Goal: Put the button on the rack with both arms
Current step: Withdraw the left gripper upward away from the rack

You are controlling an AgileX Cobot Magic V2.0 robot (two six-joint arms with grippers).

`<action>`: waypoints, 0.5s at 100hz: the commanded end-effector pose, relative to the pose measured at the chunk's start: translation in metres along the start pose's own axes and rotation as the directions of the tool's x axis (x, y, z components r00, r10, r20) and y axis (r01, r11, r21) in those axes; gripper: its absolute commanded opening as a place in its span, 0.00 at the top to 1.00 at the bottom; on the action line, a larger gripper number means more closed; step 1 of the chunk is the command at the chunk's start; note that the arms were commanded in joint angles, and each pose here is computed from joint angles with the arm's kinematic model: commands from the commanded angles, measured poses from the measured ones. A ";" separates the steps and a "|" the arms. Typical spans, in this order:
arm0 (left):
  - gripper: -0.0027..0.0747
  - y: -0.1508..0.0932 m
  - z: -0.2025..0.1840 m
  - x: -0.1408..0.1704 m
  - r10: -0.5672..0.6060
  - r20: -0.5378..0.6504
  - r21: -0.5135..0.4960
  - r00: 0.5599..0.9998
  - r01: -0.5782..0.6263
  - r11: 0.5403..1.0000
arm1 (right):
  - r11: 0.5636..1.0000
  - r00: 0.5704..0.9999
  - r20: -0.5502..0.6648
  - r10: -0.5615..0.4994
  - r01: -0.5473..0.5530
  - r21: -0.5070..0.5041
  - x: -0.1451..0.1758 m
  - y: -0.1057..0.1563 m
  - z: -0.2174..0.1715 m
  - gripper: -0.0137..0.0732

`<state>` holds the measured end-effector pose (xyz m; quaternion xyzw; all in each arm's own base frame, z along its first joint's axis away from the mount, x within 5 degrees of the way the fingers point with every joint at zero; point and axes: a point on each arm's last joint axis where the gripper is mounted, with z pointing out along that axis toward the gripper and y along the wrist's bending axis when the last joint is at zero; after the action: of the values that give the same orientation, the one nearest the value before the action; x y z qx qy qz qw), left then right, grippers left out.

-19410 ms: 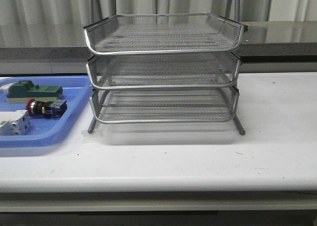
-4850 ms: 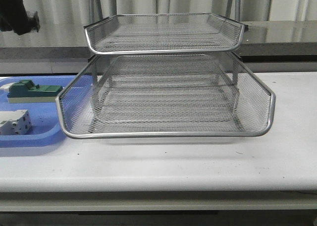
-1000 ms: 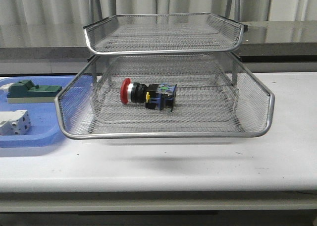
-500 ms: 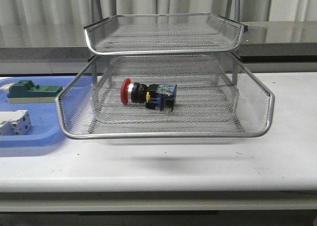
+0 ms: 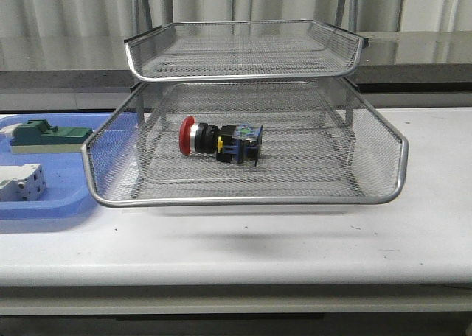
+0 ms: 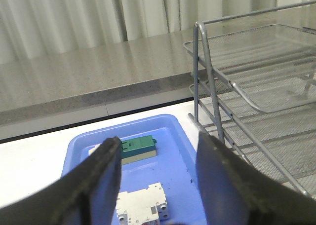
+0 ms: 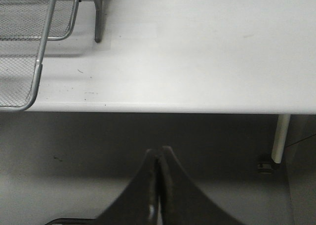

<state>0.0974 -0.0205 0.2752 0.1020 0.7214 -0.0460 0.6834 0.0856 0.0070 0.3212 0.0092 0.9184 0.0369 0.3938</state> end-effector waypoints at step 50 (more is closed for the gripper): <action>0.99 0.005 0.000 -0.012 -0.019 0.075 -0.052 0.997 0.023 0.998 | 1.000 0.996 0.085 -0.010 0.011 -0.004 -0.012 0.001 -0.008 0.92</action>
<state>0.0973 -0.0199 0.2742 0.0997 0.7202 -0.0439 0.6852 0.0856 0.0070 0.3212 0.0092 0.9184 0.0369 0.3938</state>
